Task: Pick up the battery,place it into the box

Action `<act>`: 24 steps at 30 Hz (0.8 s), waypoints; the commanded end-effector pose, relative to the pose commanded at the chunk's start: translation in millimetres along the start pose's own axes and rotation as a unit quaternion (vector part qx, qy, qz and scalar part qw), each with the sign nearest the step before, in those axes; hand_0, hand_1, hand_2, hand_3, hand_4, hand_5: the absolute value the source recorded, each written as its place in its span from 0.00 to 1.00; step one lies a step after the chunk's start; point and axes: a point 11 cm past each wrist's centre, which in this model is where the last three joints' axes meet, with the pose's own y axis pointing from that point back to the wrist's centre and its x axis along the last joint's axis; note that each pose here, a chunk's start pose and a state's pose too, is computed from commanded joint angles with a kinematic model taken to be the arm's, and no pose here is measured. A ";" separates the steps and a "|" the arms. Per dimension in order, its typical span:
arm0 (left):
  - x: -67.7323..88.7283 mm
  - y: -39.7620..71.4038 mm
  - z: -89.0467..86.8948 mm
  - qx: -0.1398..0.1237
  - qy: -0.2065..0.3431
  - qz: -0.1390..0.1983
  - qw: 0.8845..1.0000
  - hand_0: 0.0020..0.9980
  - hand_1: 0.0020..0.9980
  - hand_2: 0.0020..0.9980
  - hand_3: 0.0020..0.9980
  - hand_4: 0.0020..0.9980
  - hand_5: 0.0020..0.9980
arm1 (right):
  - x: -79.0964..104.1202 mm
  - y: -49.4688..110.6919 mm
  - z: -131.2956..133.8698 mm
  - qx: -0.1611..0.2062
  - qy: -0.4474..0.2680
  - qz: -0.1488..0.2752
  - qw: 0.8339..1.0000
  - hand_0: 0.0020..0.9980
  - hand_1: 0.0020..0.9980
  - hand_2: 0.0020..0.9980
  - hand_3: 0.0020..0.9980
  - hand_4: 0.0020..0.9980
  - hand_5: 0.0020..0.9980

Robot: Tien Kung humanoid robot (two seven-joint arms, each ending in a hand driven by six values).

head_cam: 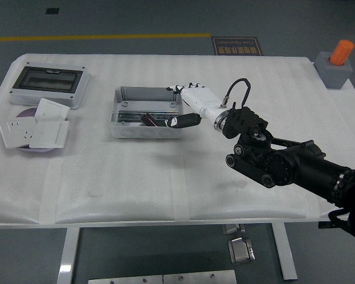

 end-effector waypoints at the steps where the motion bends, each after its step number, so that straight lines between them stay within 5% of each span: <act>1: -0.4 0.0 -0.3 0.000 0.000 0.000 1.000 0.59 0.61 0.49 0.62 0.44 0.53 | 2.0 1.7 2.5 -0.001 -0.003 0.003 1.000 1.00 0.91 0.87 0.94 0.99 0.69; 24: -19.3 3.6 -28.7 0.026 0.019 -0.006 0.999 0.59 0.61 0.48 0.61 0.44 0.53 | 62.2 78.9 96.6 -0.071 -0.061 0.119 0.988 0.97 0.85 0.81 0.89 0.98 0.70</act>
